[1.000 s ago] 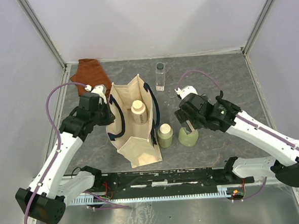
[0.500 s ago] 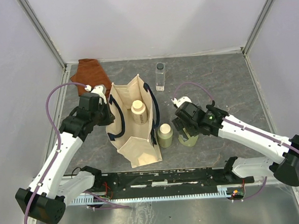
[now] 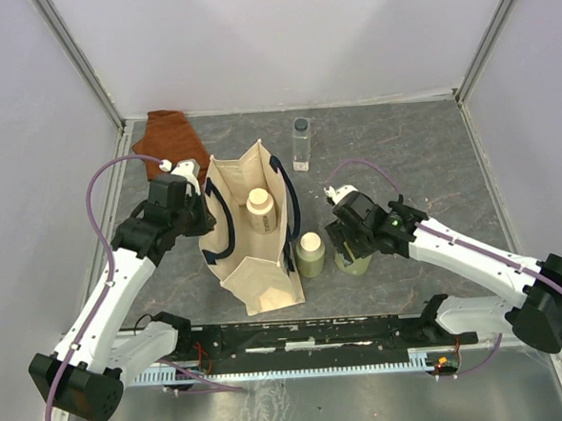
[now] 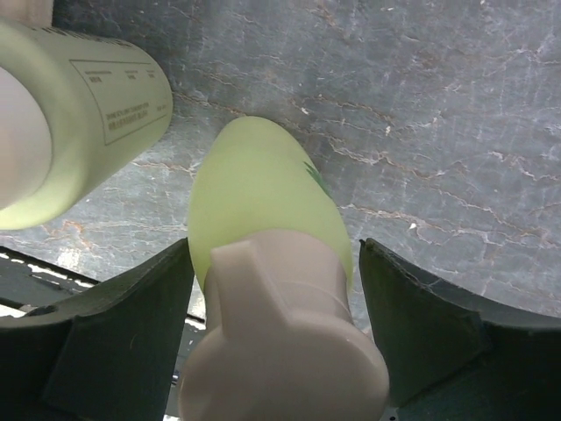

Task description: Place the personal care products into the canvas bag

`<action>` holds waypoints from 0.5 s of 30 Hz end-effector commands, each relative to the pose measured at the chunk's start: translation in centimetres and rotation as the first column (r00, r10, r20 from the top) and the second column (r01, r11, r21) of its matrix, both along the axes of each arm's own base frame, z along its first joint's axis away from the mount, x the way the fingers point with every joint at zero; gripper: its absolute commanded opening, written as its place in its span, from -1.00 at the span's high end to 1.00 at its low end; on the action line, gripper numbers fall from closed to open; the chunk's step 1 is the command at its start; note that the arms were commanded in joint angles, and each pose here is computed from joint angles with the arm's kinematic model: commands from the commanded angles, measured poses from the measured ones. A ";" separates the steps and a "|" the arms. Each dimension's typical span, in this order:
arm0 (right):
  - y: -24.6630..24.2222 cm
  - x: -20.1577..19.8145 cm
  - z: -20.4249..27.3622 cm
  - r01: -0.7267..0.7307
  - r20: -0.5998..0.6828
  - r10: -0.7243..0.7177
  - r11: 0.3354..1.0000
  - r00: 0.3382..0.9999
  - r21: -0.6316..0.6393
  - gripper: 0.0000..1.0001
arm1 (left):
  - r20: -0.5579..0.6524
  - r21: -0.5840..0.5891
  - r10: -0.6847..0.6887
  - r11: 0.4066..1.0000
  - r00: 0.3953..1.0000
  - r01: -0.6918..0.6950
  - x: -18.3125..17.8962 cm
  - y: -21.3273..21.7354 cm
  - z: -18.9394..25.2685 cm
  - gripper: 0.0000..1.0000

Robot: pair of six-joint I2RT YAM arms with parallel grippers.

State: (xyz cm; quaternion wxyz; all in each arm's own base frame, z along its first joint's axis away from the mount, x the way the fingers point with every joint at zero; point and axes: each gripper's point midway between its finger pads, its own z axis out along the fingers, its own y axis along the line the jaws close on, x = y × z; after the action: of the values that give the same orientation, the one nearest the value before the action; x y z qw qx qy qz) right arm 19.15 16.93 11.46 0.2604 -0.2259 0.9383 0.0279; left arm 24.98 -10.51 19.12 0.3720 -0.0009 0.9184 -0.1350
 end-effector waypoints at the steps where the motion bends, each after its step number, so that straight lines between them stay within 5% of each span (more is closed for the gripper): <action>1: 1.1 0.4 0.1 -0.026 0.016 0.025 0.998 1.000 0.052 -0.53 | 0.073 -0.019 0.012 1.000 0.997 -0.011 0.9 -0.1 2.0 0.95; 6: 0.7 0.2 0.0 -0.025 0.002 0.025 0.999 1.000 0.036 0.28 | 0.071 -0.021 0.012 1.000 0.997 -0.010 0.8 -0.2 2.0 0.95; 15: -0.6 1.1 4.1 0.014 0.076 -0.015 1.000 0.997 0.004 0.97 | 0.073 -0.018 0.006 1.000 0.997 -0.005 0.9 -0.2 2.0 0.95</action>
State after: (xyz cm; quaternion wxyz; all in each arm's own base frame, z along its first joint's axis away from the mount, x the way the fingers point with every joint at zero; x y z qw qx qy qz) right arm 19.05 17.03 11.71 0.2572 -0.2342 0.9369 0.0342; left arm 24.98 -10.51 19.12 0.3720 -0.0011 0.9184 -0.1350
